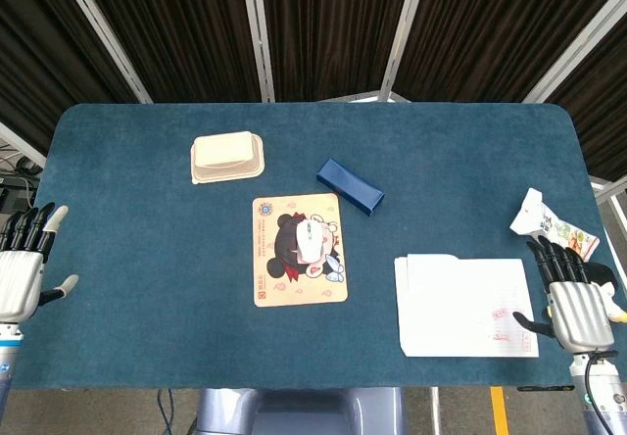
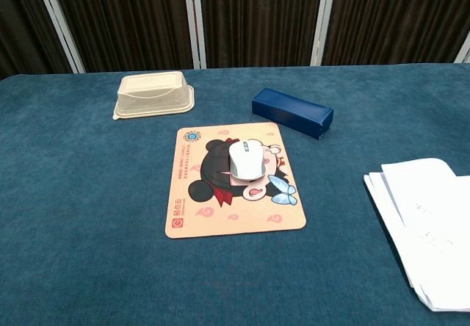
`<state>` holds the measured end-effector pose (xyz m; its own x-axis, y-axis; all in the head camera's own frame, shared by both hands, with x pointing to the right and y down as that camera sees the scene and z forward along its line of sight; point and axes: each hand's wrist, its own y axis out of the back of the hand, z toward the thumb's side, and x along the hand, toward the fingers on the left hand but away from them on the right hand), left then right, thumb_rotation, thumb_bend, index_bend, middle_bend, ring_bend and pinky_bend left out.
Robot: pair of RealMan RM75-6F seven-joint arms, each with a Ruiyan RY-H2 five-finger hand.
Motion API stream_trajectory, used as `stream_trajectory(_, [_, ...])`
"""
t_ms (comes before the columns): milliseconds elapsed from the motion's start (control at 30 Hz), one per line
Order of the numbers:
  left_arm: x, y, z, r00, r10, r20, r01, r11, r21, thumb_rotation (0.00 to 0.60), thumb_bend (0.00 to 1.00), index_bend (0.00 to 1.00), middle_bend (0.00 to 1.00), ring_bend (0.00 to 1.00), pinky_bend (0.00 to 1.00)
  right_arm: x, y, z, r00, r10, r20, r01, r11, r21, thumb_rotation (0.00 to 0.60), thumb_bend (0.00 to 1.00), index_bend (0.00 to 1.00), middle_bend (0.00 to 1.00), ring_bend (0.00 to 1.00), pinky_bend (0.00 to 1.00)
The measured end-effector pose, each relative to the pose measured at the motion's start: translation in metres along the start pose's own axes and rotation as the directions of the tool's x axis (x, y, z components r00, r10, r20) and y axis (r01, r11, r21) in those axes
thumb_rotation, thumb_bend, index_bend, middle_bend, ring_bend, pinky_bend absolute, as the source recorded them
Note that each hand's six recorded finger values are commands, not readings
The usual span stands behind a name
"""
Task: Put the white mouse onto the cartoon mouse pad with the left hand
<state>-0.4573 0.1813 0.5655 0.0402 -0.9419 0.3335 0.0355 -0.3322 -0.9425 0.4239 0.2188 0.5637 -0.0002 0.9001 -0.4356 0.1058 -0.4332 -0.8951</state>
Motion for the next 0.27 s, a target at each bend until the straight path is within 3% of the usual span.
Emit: stream_trajectory(267, [-0.0028,-0.0023,-0.0027,0.998,-0.028,-0.057,0.028,1.0,0.005,0.6,0.18,0.0,0.0,0.0,0.0,-0.0009,-0.0003,0.0008,1.0,0.003,0.0,-0.003,1.0,0.0,0.6,0.11,0.0,0.0,0.0,0.0])
